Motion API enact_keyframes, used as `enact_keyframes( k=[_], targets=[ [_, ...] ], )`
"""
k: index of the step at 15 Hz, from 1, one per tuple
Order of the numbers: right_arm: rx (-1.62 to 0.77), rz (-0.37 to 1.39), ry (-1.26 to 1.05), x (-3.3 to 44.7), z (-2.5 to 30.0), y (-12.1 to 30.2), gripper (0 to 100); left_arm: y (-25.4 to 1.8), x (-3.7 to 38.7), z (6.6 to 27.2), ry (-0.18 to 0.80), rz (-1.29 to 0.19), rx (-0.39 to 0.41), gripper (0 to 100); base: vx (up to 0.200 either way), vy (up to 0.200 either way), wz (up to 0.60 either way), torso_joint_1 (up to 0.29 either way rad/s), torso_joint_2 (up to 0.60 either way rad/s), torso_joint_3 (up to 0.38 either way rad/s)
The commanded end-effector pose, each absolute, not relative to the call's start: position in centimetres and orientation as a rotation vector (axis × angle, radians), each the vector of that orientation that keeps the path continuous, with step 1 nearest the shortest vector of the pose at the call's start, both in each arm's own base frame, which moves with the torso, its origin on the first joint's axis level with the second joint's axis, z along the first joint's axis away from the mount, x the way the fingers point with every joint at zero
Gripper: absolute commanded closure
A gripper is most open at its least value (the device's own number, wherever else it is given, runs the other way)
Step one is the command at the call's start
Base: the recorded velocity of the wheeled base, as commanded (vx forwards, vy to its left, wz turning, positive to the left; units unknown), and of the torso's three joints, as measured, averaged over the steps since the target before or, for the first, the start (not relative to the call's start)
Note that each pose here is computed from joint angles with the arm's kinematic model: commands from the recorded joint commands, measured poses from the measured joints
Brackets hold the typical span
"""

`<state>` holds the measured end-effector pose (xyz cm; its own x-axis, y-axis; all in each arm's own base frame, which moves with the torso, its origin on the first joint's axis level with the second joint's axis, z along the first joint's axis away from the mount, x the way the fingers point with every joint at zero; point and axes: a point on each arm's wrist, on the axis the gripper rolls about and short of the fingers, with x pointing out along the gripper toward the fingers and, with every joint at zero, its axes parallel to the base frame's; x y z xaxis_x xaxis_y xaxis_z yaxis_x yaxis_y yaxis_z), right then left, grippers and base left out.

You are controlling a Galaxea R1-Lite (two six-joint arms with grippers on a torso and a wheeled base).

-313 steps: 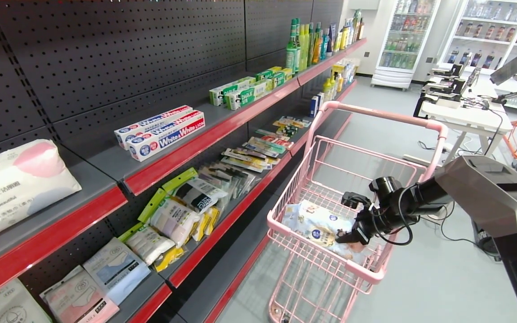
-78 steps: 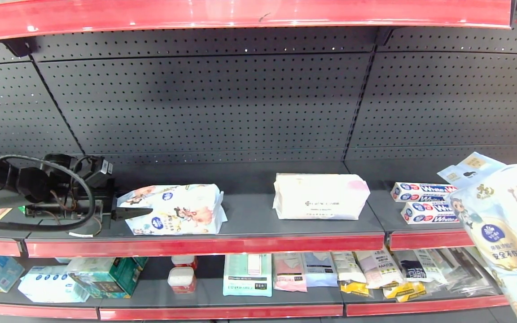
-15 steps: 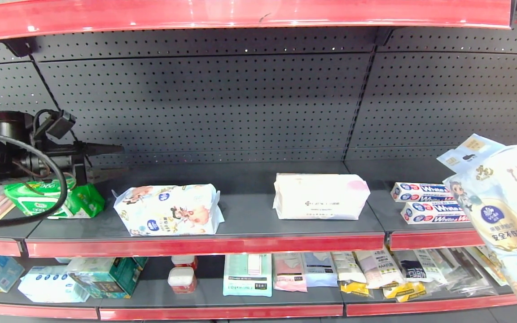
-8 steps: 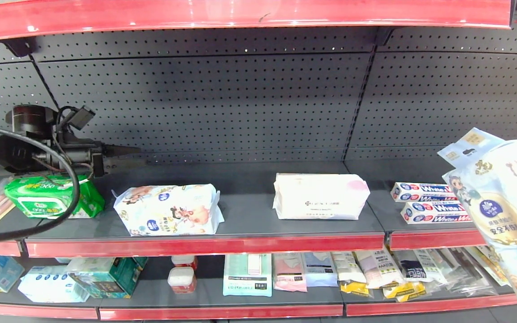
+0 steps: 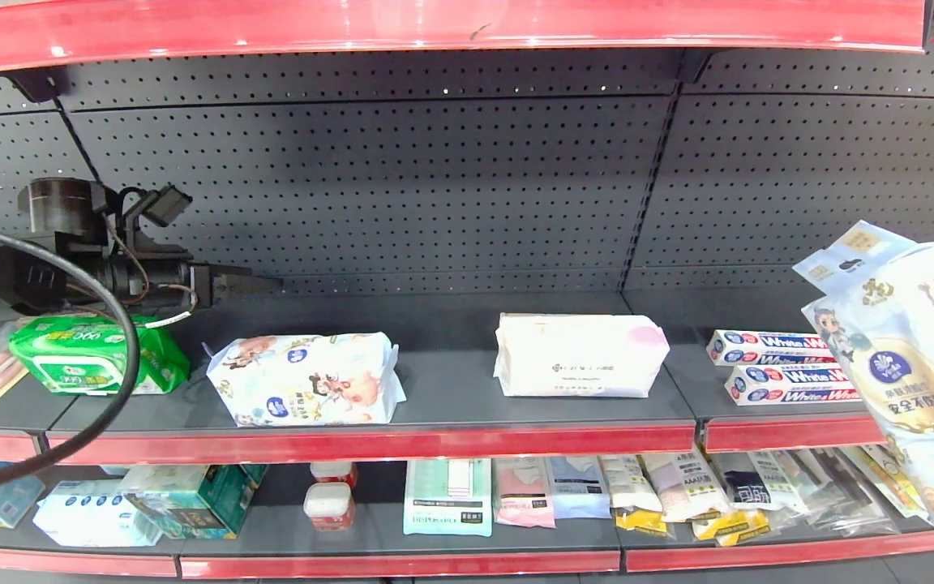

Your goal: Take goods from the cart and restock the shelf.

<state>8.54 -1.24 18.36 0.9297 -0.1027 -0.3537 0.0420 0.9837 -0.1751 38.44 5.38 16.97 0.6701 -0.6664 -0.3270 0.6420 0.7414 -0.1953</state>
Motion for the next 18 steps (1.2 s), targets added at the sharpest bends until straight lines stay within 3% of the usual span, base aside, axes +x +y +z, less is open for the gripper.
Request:
enact_keyframes(
  k=[1, 5, 9, 11, 18],
  targets=[
    [-0.166, -0.076, 0.366, 8.4, 18.4, -1.2, 100, 5.2, 37.7, 16.4, 0.4, -0.706, -0.054, 0, 0.0, 0.0, 0.0, 0.0, 0.0, 0.0],
    [-0.167, -0.077, 0.357, 8.4, 18.6, -1.2, 100, 3.7, 36.4, 17.2, 0.457, -0.473, -0.105, 0, 0.0, 0.0, 0.0, 0.0, 0.0, 0.0],
    [-0.171, -0.076, 0.341, 7.9, 18.5, -1.1, 100, 1.2, 37.0, 17.6, 0.383, -0.083, -0.126, 0, 0.0, 0.0, 0.0, 0.0, 0.0, 0.0],
    [-0.172, -0.076, 0.332, 7.8, 18.6, -1.1, 100, 1.0, 35.0, 18.3, 0.348, 0.053, -0.105, 0, 0.0, 0.0, 0.0, 0.0, 0.0, 0.0],
    [-0.244, -0.047, 0.338, 7.3, 18.1, -0.9, 100, -0.1, 21.0, 21.5, 0.244, -0.091, -0.109, 0, 0.0, 0.0, 0.0, 0.0, 0.0, 0.0]
  ],
)
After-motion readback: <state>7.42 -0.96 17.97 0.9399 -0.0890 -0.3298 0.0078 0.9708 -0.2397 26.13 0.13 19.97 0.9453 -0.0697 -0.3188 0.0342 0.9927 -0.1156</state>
